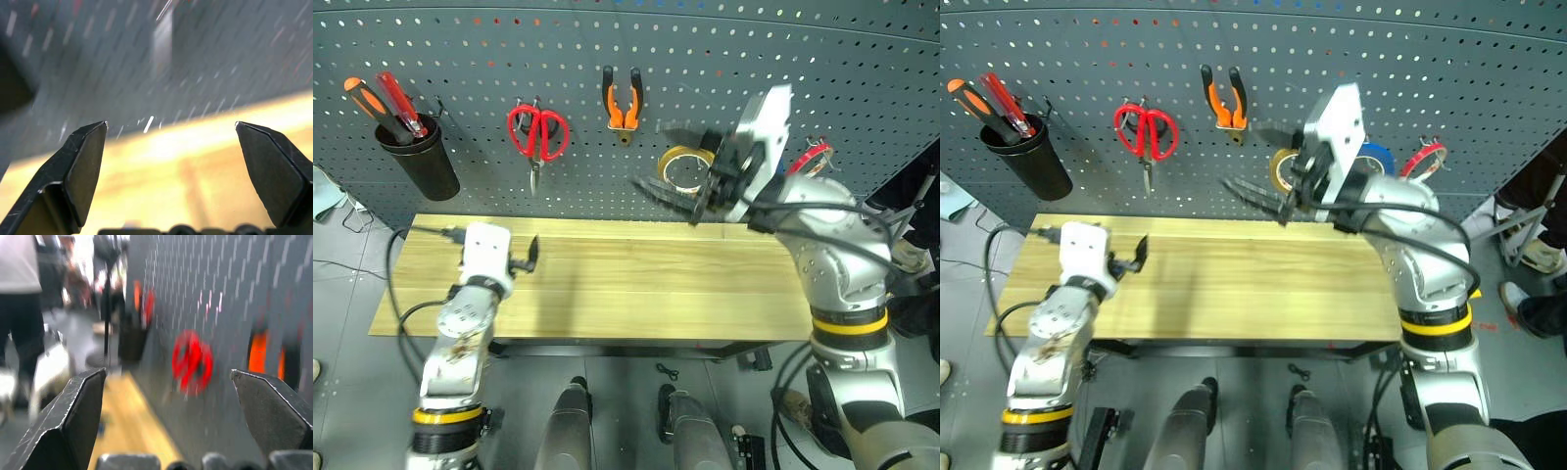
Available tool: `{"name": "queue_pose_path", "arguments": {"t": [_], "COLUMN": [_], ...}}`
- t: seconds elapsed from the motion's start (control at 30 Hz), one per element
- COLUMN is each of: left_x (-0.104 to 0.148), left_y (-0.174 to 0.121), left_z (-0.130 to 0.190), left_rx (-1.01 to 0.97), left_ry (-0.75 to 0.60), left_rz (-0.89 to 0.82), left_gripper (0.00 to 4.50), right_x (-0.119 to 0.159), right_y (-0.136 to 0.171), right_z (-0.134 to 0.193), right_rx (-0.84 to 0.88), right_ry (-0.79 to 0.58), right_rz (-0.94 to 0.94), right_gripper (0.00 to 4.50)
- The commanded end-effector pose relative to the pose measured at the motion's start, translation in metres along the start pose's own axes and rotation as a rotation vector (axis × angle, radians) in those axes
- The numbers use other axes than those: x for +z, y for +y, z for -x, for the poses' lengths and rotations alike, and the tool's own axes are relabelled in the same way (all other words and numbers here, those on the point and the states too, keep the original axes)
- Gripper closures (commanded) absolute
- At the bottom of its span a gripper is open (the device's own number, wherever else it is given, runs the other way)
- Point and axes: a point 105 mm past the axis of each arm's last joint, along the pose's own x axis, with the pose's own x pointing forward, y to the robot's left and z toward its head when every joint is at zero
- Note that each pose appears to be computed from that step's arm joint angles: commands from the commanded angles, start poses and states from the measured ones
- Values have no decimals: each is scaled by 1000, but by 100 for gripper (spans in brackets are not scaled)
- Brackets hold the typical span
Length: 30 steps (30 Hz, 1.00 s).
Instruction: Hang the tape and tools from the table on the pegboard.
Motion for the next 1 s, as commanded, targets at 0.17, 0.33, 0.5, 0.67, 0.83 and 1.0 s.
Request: {"name": "queue_pose_path", "arguments": {"t": [0.17,0.33,0.5,0.67,0.83,1.0], "left_x": [-36,-44,-55,-67,-73,-81], "left_y": [46,59,54,53,58,59], "left_z": [-6,-17,-21,-24,-30,-36], "left_rx": [-143,-226,-279,-294,-280,-283], "left_ry": [221,300,351,382,404,438], "left_rz": [-94,-87,-28,-2,32,71], "left_gripper": [4,4,4,4,4,60], "right_x": [-21,-16,-25,-27,-27,-28], "right_y": [37,44,45,41,40,39], "right_z": [-22,-32,-33,-27,-23,-20], "right_rx": [109,129,133,107,90,91], "right_ry": [112,105,135,152,166,183], "right_rz": [-2,-41,-41,-55,-62,-59], "right_gripper": [0,0,0,0,0,0]}}
